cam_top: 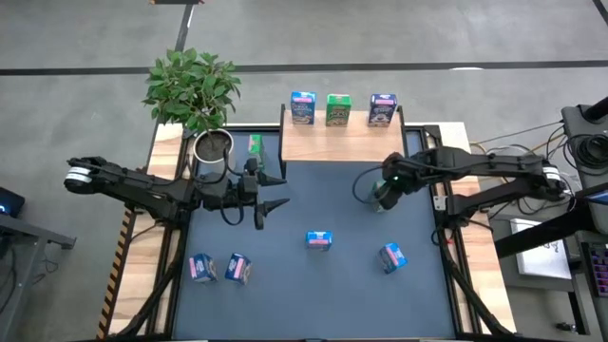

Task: Stack cereal on shelf
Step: Put the bottom green cereal box on the shelf aligned with the other green cereal box, then put the left light blue cereal box on the shelf aligned with the other light blue cereal box

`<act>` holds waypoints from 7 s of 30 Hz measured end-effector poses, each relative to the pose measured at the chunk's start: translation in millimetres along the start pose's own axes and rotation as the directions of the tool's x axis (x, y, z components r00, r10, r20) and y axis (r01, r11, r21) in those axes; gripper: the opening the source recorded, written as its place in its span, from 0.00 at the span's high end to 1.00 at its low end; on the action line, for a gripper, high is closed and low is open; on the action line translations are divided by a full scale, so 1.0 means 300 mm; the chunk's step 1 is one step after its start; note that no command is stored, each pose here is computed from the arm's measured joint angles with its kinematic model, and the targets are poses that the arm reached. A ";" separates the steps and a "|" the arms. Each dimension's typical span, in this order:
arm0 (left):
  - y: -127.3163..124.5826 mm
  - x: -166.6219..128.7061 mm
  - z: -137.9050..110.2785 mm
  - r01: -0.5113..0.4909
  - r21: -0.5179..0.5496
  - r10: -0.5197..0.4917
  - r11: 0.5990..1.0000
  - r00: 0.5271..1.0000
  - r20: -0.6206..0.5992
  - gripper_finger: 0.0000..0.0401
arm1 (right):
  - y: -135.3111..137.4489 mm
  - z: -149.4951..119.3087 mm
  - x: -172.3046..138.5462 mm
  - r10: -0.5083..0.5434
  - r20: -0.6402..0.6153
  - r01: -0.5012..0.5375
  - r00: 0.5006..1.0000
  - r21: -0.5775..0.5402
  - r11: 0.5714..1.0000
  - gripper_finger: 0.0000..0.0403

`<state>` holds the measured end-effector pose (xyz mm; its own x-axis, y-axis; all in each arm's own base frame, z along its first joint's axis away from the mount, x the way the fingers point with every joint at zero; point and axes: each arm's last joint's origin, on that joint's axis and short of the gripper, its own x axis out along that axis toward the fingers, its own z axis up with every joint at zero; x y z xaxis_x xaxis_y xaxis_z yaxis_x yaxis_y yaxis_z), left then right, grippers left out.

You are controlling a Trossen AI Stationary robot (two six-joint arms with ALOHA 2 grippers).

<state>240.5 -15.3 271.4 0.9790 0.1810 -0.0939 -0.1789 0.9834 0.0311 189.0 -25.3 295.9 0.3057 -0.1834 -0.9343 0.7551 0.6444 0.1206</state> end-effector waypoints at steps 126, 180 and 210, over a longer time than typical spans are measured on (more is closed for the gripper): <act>-0.001 0.003 0.050 -0.002 0.194 0.000 0.981 1.000 0.009 0.44 | 0.071 0.492 -0.329 -0.047 0.186 0.162 0.981 -0.672 0.722 0.69; -0.001 0.005 0.062 0.004 0.252 0.000 0.968 1.000 -0.019 0.44 | -0.099 0.481 -0.029 0.046 0.514 0.298 0.857 -0.566 0.769 0.97; -0.006 0.022 0.042 0.012 0.251 0.001 0.968 0.999 -0.049 0.44 | 0.013 0.283 -0.115 0.197 0.371 0.070 0.908 -0.598 0.799 0.97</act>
<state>248.6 -16.0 283.2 0.9728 0.1824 -0.1428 -0.1372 0.9504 0.2792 230.7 -79.4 357.0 0.6414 -0.3143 -0.6999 0.2778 0.9455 -0.1700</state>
